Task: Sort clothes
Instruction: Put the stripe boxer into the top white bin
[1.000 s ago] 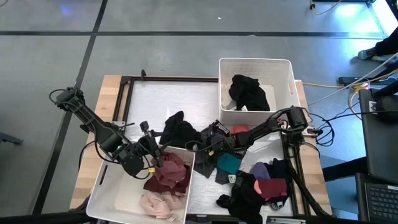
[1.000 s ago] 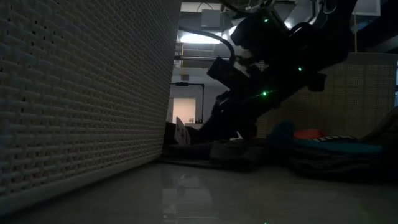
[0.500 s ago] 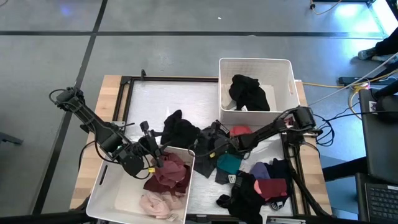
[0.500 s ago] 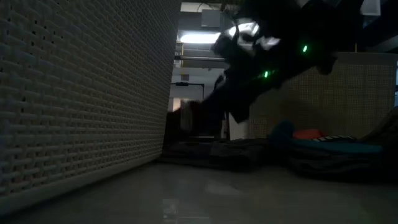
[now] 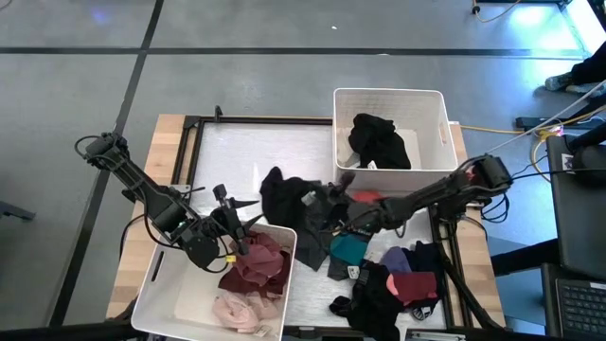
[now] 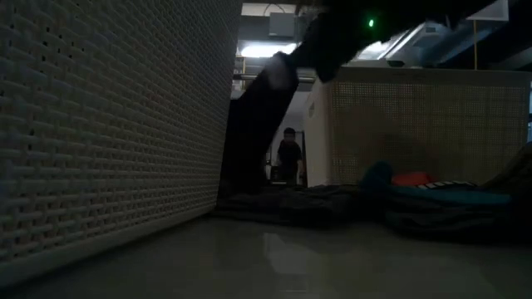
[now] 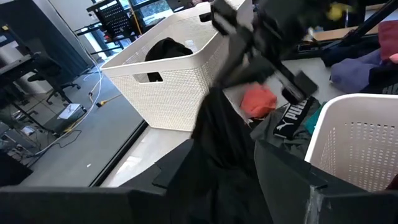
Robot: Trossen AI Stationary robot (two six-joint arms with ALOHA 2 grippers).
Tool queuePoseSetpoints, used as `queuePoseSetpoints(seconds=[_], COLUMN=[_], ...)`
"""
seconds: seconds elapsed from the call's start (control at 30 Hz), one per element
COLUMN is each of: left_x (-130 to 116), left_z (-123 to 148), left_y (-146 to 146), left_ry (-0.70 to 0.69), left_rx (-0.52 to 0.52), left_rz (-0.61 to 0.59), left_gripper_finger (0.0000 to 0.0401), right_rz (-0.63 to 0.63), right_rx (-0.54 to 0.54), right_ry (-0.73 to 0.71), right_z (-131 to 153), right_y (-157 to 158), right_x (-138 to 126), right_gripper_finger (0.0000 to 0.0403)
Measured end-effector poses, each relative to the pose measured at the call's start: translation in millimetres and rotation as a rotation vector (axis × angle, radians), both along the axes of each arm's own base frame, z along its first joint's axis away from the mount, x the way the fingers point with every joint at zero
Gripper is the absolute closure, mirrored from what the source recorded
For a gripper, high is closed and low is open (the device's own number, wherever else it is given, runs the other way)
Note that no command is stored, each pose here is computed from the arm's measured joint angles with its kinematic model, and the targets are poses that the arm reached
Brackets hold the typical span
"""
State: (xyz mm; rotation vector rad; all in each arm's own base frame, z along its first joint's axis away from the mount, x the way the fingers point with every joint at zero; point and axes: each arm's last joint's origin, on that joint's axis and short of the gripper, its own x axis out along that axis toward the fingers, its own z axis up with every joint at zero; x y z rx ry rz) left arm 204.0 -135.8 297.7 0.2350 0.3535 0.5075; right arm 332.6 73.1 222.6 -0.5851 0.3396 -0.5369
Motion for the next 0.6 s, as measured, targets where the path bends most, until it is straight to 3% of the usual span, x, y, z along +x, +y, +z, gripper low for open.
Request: queuePoseSetpoints(seconds=[0.27,0.6], left_x=[0.0,0.0], left_z=[0.0,-0.2], left_y=[0.0,0.0], left_ry=[0.000,-0.001], left_rx=[0.000,-0.001], left_rz=[0.000,0.001], left_gripper_finger=[0.0245,0.0245], right_rz=[-0.074,-0.199], right_rx=[-0.115,-0.196], right_ry=[-0.076,-0.195], right_z=[56.3,119.5], right_y=[-14.8,-58.9], right_x=[-24.6,-46.7], right_gripper_finger=[0.0381,0.0381])
